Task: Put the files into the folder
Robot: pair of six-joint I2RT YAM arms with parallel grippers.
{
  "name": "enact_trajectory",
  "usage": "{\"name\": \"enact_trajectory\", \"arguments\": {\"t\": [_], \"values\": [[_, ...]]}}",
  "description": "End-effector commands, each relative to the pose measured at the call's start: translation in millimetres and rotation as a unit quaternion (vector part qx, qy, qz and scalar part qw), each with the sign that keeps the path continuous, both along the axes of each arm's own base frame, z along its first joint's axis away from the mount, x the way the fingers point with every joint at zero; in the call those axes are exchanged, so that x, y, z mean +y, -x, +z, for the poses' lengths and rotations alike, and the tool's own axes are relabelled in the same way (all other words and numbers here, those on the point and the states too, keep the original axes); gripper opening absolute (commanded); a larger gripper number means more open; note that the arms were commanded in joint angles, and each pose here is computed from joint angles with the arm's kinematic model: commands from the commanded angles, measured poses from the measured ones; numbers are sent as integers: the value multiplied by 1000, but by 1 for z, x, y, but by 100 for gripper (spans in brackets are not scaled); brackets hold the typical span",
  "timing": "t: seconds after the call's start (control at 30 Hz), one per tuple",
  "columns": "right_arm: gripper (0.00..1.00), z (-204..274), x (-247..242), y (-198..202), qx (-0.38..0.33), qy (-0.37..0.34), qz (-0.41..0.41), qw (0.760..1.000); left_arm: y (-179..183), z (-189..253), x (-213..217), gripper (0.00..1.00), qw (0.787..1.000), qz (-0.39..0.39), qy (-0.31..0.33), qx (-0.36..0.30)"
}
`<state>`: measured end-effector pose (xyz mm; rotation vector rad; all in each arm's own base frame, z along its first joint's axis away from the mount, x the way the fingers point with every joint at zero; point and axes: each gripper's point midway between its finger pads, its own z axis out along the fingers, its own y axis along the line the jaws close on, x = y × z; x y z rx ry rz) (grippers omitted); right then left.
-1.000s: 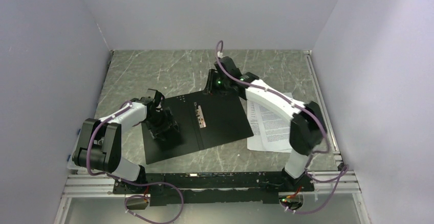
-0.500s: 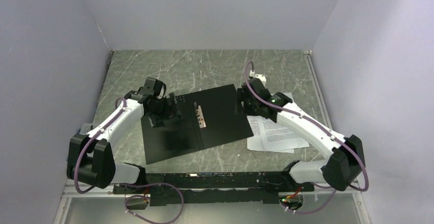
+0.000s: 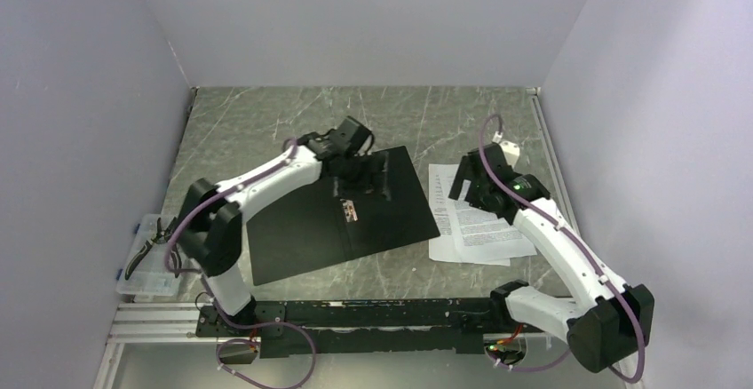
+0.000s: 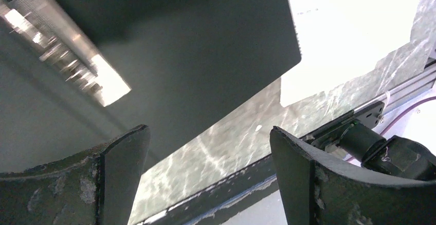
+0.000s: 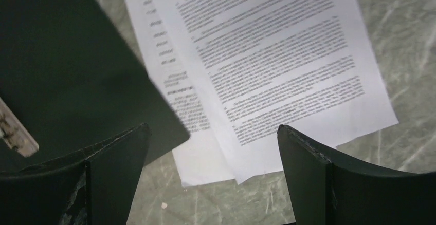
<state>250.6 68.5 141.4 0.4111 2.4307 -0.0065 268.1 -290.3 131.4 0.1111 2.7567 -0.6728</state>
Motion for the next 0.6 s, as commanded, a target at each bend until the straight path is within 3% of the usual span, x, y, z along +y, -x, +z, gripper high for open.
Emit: {"name": "enact_trajectory", "arguments": {"t": [0.0,0.3,0.57], "values": [[100,7,-27,-4,-19,-8,-52,998,-17,3,-57,93,998,-49,32,-19],[100,-6,-83,-13,-27,-18,-171,985,-39,-15,-139,93,988,-129,85,-14],[100,-20,-111,-23,-32,-59,-220,973,-66,-22,-189,93,976,-174,131,-27]]}}
